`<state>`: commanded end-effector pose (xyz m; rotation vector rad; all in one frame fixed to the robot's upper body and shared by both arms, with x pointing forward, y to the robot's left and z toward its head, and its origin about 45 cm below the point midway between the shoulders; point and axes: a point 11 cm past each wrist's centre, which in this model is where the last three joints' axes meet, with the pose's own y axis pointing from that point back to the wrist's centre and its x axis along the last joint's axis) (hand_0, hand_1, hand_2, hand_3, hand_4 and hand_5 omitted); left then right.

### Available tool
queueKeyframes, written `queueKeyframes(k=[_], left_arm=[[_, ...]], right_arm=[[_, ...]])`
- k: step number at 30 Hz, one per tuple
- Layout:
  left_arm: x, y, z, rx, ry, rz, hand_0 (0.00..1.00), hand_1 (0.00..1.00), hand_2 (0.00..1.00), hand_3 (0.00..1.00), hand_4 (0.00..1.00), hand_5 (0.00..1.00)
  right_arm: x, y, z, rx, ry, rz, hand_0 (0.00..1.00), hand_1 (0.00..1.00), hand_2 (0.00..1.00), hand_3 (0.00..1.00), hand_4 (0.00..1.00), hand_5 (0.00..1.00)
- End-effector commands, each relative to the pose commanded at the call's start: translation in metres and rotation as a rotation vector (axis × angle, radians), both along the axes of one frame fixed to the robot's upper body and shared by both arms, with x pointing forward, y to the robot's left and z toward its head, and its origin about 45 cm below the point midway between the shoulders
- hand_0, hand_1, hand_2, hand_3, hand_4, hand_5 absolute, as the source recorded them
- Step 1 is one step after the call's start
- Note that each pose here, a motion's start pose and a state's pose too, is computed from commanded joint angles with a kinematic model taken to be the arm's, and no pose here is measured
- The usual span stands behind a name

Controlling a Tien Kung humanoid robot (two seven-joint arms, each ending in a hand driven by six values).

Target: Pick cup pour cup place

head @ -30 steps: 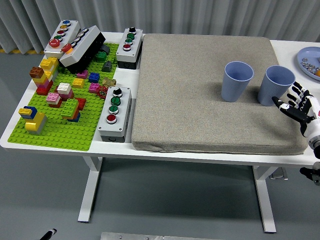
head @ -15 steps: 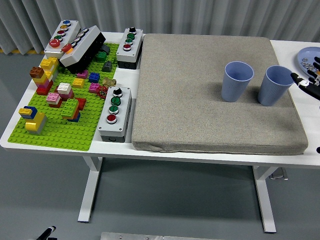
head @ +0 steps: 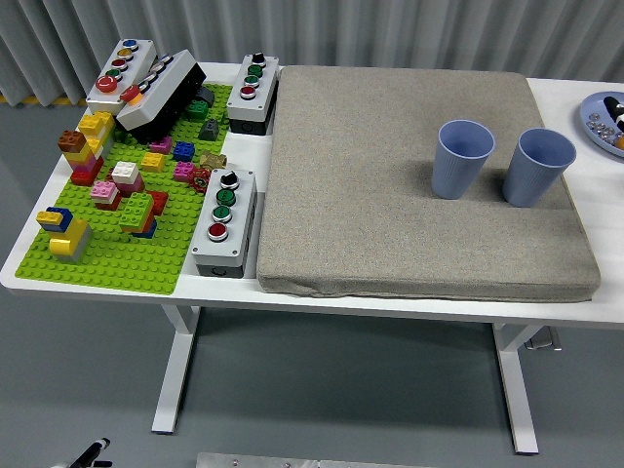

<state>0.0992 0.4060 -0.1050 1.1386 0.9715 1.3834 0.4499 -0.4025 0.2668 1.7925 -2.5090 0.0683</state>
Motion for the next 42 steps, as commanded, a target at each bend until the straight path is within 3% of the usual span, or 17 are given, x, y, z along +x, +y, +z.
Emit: queueKeyframes(k=[5, 6, 13, 28, 42], left_arm=[[-0.0003, -0.001, 0.000, -0.003, 0.002, -0.002, 0.844, 0.832, 0.888, 0.785, 0.644, 0.998], [-0.0005, -0.002, -0.001, -0.003, 0.003, -0.003, 0.844, 0.832, 0.888, 0.785, 0.644, 0.997], [-0.0024, -0.002, -0.001, -0.005, 0.008, -0.006, 0.844, 0.832, 0.888, 0.785, 0.645, 0.998], [-0.0051, -0.003, -0.002, -0.006, 0.011, -0.004, 0.844, 0.832, 0.887, 0.784, 0.644, 0.998], [-0.0023, -0.003, -0.001, -0.005, 0.005, -0.003, 0.844, 0.832, 0.885, 0.784, 0.645, 0.997]], right_arm=[[0.007, -0.005, 0.015, 0.052, -0.041, -0.054, 0.788, 0.706, 0.665, 0.714, 0.787, 0.814], [0.008, -0.005, 0.017, 0.057, -0.046, -0.055, 0.781, 0.700, 0.659, 0.705, 0.813, 0.998], [0.014, 0.000, 0.025, 0.092, -0.078, -0.060, 0.788, 0.703, 0.669, 0.713, 0.816, 0.998], [0.015, 0.003, 0.021, 0.094, -0.059, -0.053, 0.806, 0.721, 0.699, 0.729, 0.819, 0.998], [0.015, 0.001, 0.023, 0.093, -0.073, -0.064, 0.813, 0.725, 0.701, 0.734, 0.822, 0.998]])
